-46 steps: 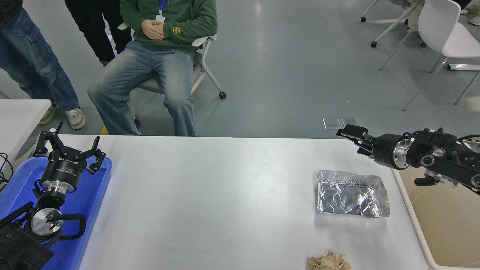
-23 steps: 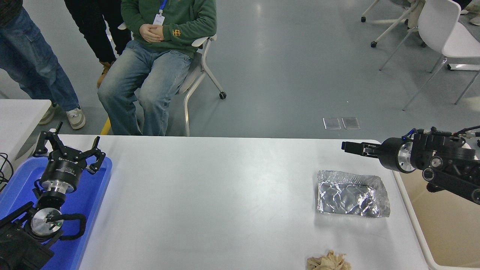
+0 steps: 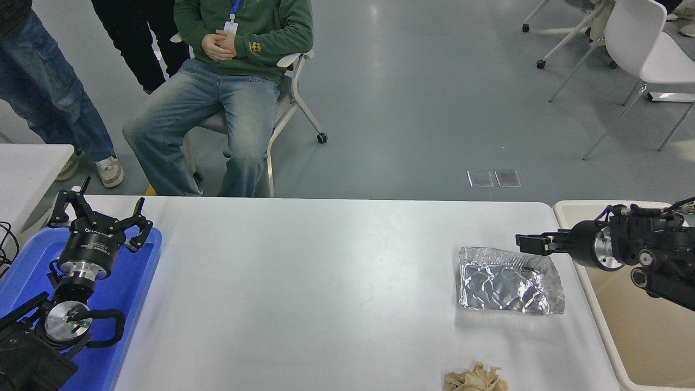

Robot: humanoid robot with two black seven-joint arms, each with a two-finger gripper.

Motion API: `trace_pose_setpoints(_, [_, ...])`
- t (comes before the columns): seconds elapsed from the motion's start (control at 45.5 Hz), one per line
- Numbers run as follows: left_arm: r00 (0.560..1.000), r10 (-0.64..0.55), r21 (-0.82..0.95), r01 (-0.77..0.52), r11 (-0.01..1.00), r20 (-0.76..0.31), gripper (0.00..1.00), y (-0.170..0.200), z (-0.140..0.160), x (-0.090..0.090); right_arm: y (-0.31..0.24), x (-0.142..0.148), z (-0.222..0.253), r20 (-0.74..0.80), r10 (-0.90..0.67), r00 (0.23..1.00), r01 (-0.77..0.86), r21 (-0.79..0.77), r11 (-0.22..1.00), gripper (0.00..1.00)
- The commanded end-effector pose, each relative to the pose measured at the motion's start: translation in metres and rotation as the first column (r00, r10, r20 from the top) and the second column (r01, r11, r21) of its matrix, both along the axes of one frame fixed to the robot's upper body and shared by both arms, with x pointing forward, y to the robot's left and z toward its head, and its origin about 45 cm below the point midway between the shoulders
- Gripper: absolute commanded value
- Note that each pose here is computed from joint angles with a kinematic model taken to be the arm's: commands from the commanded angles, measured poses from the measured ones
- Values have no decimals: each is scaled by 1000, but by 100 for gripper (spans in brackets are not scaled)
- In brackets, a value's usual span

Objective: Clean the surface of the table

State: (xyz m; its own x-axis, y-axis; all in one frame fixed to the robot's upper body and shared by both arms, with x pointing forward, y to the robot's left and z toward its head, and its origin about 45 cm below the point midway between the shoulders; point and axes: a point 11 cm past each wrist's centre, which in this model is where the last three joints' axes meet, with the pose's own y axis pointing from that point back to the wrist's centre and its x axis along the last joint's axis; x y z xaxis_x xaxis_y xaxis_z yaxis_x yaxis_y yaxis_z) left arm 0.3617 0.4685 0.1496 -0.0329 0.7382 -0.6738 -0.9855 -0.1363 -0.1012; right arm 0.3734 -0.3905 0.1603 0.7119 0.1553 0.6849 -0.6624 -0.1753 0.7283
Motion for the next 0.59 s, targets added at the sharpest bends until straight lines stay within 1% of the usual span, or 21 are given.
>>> trace_pose_setpoints(0.0, [1000,0,0,0,1000,0,100,0,0,0,-23,-19,-19,-53,-41,998,39,-39,998,99])
trace_pose_setpoints(0.132, [1000,0,0,0,1000,0,100,0,0,0,-28,-25,-26,-65,-72,995,70,-34,997,99])
trace_pose_setpoints(0.352, [1000,0,0,0,1000,0,100,0,0,0,-39,-27,-31,-80,-168,983,169,5,986,99])
trace_pose_setpoints(0.571, [1000,0,0,0,1000,0,100,0,0,0,-38,-32,-42,-102,-192,976,195,17,981,98])
